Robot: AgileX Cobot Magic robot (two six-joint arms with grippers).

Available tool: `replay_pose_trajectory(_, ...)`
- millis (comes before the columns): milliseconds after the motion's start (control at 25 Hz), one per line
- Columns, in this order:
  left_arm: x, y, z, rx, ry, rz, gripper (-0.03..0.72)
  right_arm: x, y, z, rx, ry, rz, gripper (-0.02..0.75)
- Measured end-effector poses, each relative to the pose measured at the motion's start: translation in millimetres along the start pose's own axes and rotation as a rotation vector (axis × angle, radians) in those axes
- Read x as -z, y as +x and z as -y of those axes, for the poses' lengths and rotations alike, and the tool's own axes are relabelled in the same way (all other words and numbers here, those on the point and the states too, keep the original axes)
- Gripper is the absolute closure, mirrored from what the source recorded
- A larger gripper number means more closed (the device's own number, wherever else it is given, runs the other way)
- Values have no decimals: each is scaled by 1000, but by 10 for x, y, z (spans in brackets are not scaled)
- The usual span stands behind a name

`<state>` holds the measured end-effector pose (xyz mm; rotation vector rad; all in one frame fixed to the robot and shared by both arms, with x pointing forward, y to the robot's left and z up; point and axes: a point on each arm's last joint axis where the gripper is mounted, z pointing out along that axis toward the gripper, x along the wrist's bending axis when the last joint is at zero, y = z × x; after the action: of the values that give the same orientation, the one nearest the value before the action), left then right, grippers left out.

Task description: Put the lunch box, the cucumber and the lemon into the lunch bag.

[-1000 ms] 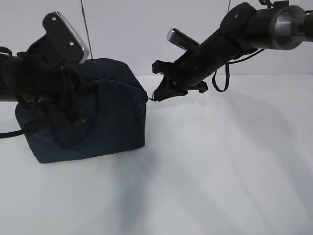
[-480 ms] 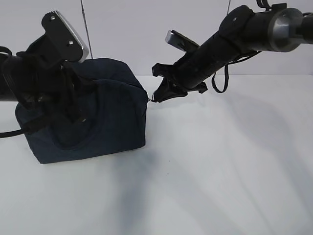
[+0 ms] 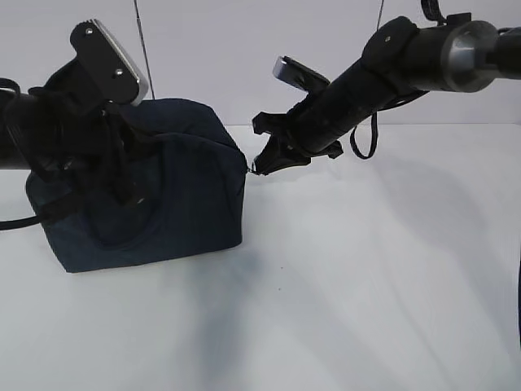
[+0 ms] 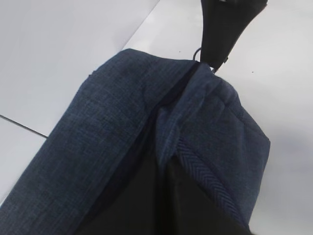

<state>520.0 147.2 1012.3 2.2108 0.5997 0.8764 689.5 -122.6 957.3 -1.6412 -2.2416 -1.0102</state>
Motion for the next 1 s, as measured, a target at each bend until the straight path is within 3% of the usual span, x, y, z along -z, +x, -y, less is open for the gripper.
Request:
replay_pose_trajectory(360, 0, 6, 5, 1, 5, -7, 691, 3, 20, -21, 36, -17, -32, 673)
replay_pose_trajectory(440, 0, 17, 12, 2, 13, -18, 691, -3, 40, -22, 56, -16, -67, 601)
replay_pose_trajectory(560, -9, 24, 26, 6, 25, -29, 691, 28, 98, -54, 94, -14, -108, 415)
replay_pose_trajectory(680, -15, 26, 34, 7, 31, -33, 691, 85, 169, -78, 136, 12, -146, 320)
replay_pose_trajectory(880, -15, 26, 34, 10, 31, -33, 691, 205, 246, -69, 275, 120, -158, 295)
replay_pose_trajectory(1000, -15, 26, 34, 10, 31, -33, 691, 253, 219, -54, 347, 183, -106, 294)
